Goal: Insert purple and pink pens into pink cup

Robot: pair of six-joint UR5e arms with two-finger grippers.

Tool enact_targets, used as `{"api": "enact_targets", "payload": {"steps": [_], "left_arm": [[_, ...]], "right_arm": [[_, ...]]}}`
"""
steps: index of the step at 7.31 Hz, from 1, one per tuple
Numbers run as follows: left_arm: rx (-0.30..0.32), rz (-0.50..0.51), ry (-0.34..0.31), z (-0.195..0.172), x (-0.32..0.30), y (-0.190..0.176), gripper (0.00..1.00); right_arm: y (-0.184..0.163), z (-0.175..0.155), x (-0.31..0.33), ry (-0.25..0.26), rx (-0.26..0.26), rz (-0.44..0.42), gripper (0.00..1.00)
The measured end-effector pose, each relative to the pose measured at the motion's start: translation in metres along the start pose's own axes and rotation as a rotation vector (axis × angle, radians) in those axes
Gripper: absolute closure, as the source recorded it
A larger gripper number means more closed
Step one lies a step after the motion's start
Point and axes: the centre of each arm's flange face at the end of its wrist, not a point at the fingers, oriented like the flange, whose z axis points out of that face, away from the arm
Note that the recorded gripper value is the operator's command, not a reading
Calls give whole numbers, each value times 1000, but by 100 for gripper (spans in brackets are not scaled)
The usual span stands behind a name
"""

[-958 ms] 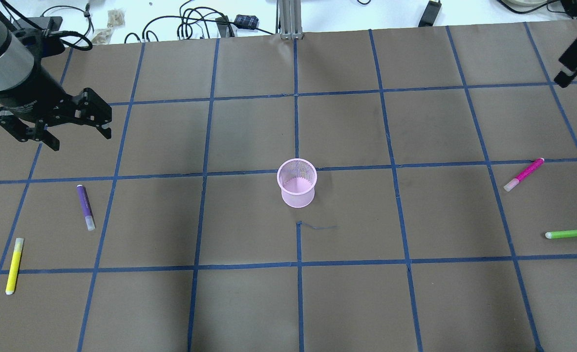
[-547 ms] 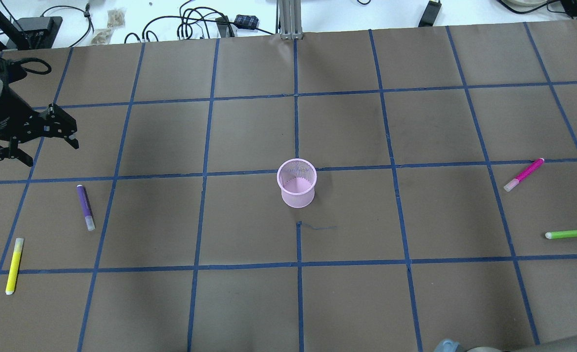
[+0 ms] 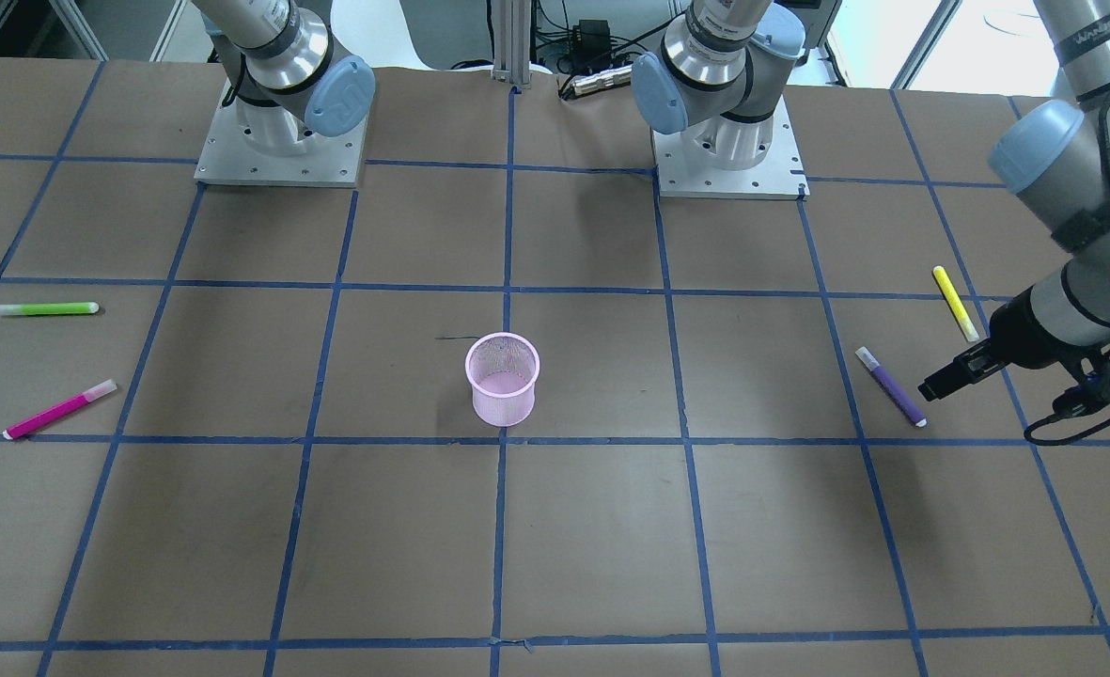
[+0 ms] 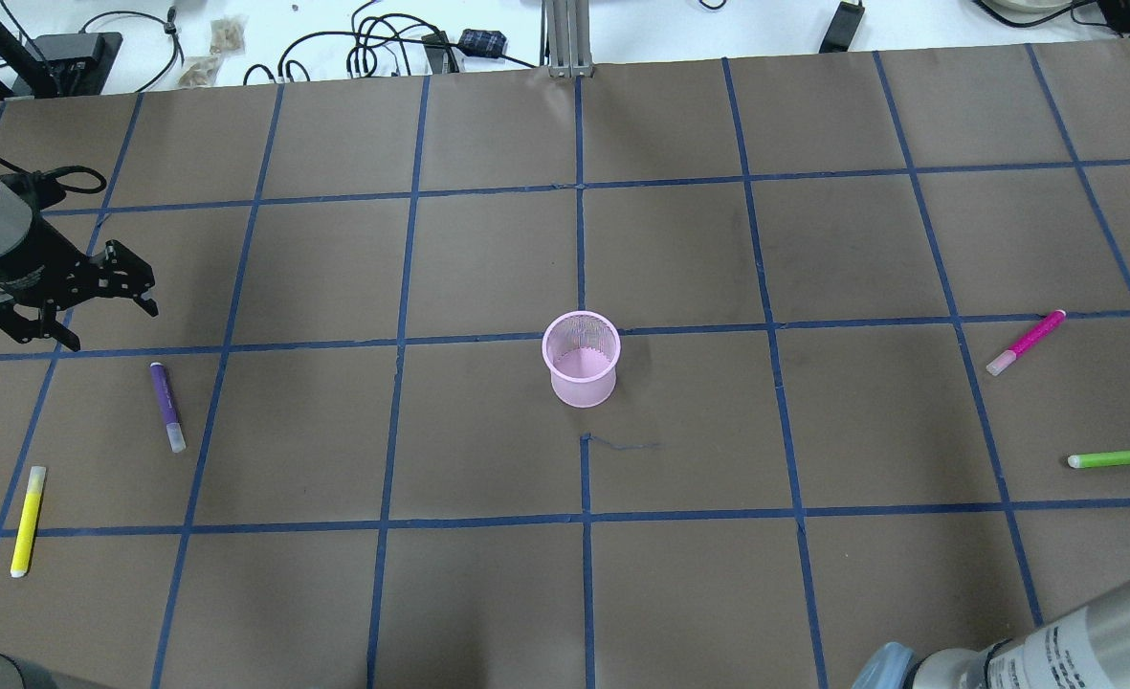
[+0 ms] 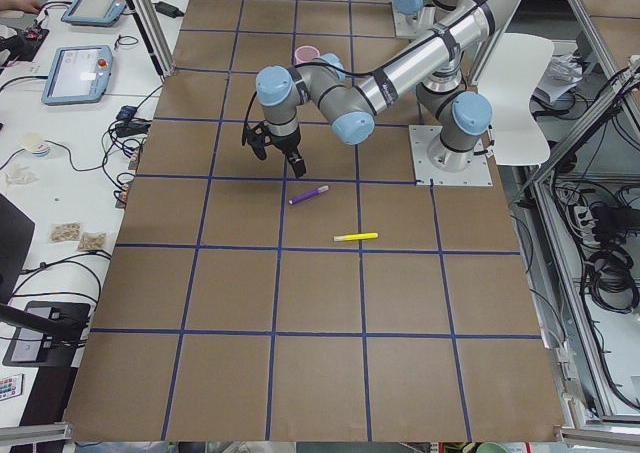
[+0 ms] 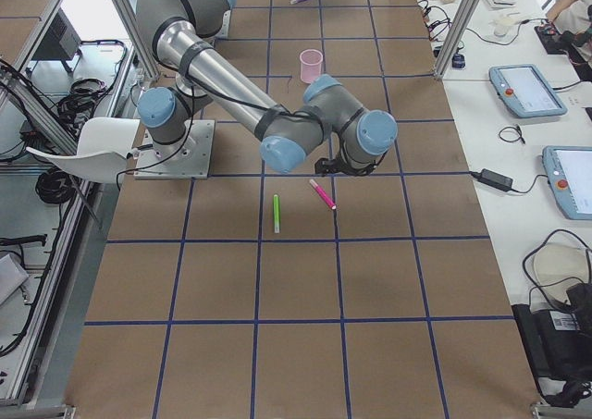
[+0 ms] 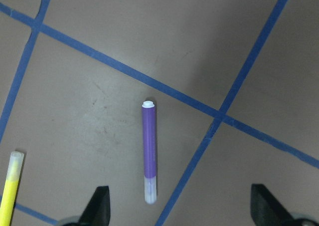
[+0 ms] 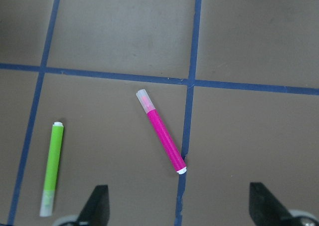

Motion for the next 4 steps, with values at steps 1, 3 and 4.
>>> {"api": "enact_targets", "payload": {"steps": [1, 3, 4], "left_arm": [[-10, -2, -16, 22, -3, -5, 3], [-43, -22, -34, 59, -24, -16, 3], [-48, -31, -32, 71, -33, -21, 3]], "right_arm": [[19, 20, 2, 1, 37, -76, 0], [39, 72, 6, -29, 103, -241, 1], [46, 103, 10, -32, 108, -306, 4]]}}
